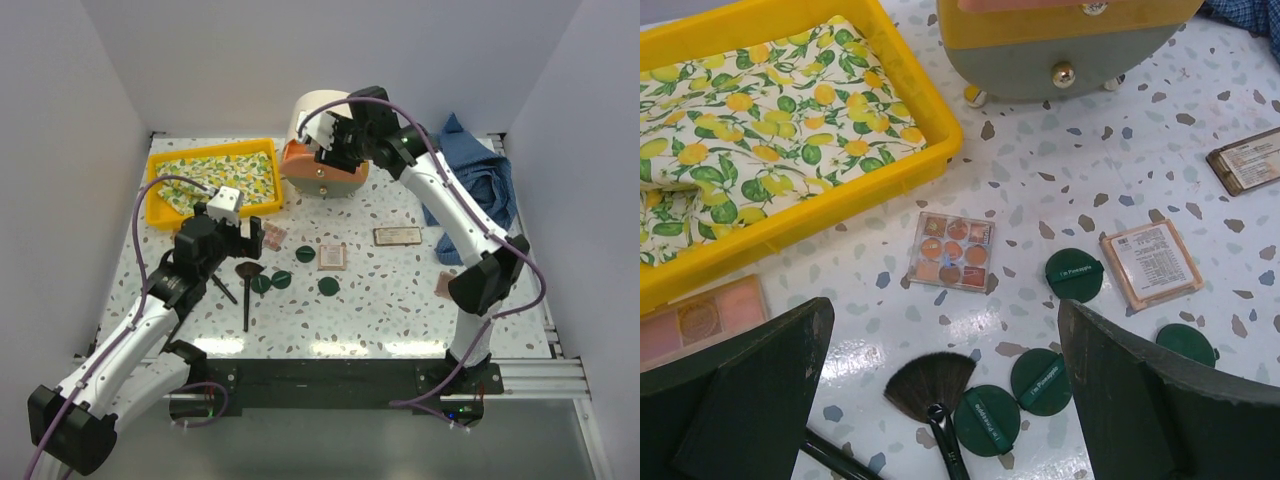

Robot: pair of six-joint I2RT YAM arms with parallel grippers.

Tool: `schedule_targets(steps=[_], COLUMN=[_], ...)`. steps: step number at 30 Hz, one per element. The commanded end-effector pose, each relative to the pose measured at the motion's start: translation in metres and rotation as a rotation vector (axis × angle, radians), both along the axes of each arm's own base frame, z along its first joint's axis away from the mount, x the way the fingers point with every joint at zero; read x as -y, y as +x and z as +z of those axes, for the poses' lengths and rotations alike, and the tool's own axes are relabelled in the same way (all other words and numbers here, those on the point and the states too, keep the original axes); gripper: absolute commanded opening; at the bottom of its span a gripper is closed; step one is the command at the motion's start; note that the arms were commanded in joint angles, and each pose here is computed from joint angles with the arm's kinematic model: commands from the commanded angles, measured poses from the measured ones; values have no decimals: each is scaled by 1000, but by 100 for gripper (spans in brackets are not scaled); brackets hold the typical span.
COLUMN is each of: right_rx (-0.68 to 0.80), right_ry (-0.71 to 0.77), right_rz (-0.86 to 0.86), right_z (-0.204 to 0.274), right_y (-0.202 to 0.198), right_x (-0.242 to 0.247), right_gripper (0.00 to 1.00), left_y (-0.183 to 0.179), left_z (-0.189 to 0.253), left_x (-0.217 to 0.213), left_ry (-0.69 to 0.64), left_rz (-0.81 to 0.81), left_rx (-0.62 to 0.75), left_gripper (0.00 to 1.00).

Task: Organize the makeup
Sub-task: Place the makeup in the drawer.

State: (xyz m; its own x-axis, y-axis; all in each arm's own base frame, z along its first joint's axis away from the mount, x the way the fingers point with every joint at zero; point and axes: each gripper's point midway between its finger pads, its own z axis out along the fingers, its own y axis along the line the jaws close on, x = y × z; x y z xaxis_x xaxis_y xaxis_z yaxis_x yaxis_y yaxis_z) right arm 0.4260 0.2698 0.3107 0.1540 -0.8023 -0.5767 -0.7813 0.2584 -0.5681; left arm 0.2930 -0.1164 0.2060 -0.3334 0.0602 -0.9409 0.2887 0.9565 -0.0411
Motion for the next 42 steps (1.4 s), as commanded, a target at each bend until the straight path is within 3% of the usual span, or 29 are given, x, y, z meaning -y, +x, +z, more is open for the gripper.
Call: schedule_targets(steps=[1,10,17,19,27,42], right_rx=[201,255,234,223,208,196], right_ry=[67,76,86,90,111,186], right_rz=[-39,-26,-26,-29,-39,-22], right_z=[56,49,35,31,33,60], right_y=[31,57,64,66,62,43], right_x=[-12,-29,-37,-39,-38,-38], right_gripper=[12,22,40,41,68,69], left_y=[5,5,5,5,5,5], left_z=[2,3,3,3,5,5], left_x=[-7,-7,-8,-8,-7,-7], left_ry=[32,36,37,36,34,34], left_rz=[26,24,25,25,23,21], left_rx=[22,24,26,27,29,29], left_gripper=[100,100,100,100,100,100])
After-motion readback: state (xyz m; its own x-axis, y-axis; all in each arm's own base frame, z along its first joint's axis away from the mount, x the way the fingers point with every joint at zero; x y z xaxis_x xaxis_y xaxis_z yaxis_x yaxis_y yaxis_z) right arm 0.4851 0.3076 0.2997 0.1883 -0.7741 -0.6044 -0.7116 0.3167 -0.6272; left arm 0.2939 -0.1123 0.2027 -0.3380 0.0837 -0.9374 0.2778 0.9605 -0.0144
